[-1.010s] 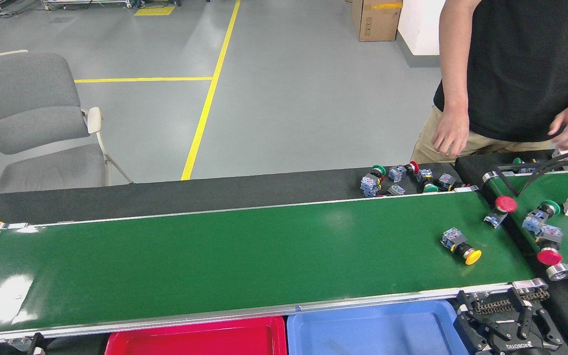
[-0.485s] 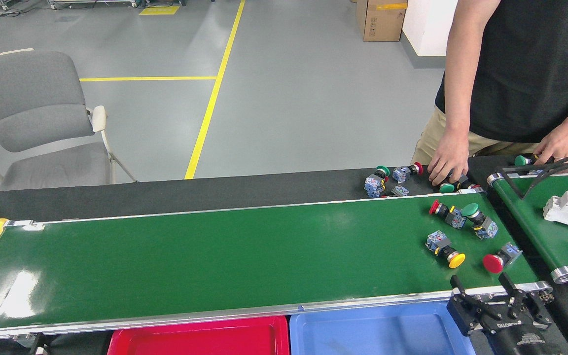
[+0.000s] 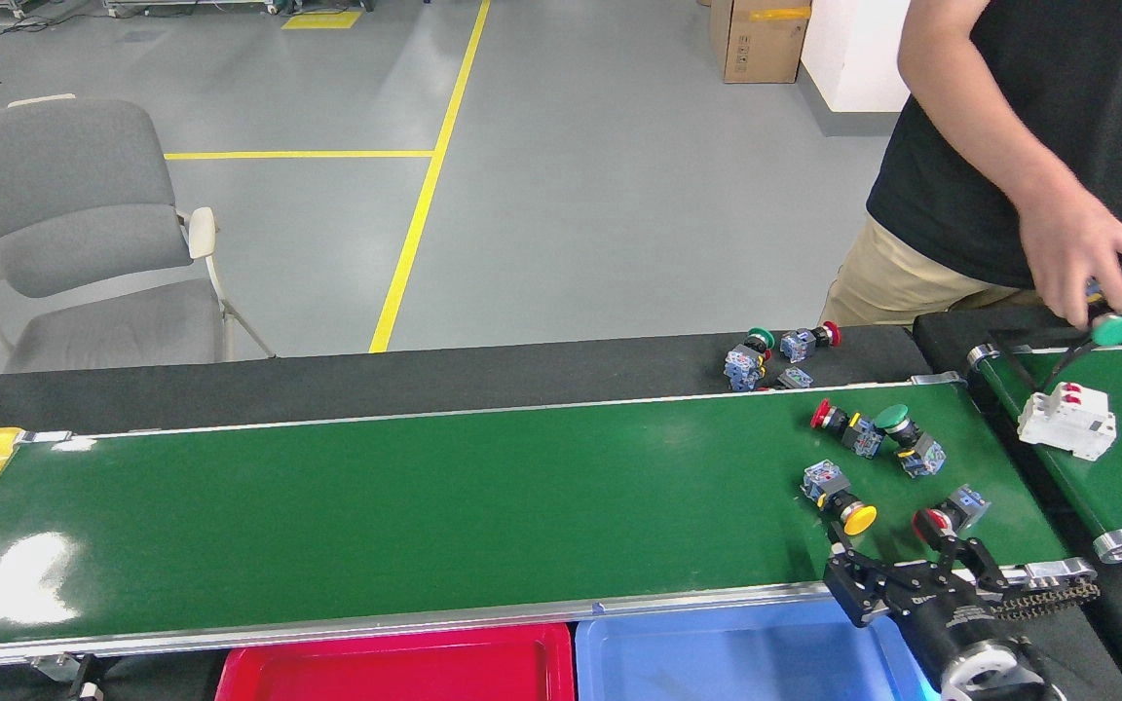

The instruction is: Pick switch part from conveyor to tray

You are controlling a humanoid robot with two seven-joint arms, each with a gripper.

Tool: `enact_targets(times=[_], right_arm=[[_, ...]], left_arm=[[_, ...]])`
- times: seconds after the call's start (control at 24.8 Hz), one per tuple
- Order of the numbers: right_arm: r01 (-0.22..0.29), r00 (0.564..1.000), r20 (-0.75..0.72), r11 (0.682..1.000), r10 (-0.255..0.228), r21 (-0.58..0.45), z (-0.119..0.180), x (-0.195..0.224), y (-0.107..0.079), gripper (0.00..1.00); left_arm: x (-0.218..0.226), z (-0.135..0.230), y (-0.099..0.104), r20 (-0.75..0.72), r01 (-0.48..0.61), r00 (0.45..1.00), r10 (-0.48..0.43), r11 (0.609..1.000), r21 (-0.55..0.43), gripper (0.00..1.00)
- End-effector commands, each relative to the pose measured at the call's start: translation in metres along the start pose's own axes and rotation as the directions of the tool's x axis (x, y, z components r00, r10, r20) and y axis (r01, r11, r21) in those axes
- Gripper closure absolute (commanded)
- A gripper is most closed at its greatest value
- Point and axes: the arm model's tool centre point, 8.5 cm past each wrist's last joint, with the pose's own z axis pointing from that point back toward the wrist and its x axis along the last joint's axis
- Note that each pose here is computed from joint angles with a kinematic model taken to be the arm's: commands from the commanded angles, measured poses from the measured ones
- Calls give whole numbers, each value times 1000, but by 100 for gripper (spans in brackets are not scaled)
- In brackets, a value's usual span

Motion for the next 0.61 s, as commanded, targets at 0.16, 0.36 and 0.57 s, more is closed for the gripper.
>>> enact_targets(times=[0.16, 0.36, 0.57], right_arm=[[-8, 1000, 7, 1000, 8, 13, -40, 24, -11, 3], [-39, 998, 50, 999, 38, 31, -48, 42, -9, 57], [-42, 997, 64, 998, 39, 43, -49, 45, -9, 75]], left_arm=[[-4, -5, 9, 0, 17, 1000, -17, 999, 27, 0], [-5, -6, 9, -2, 15, 1000, -15, 1000, 27, 0], [-6, -5, 9, -5, 14, 1000, -14, 1000, 27, 0]])
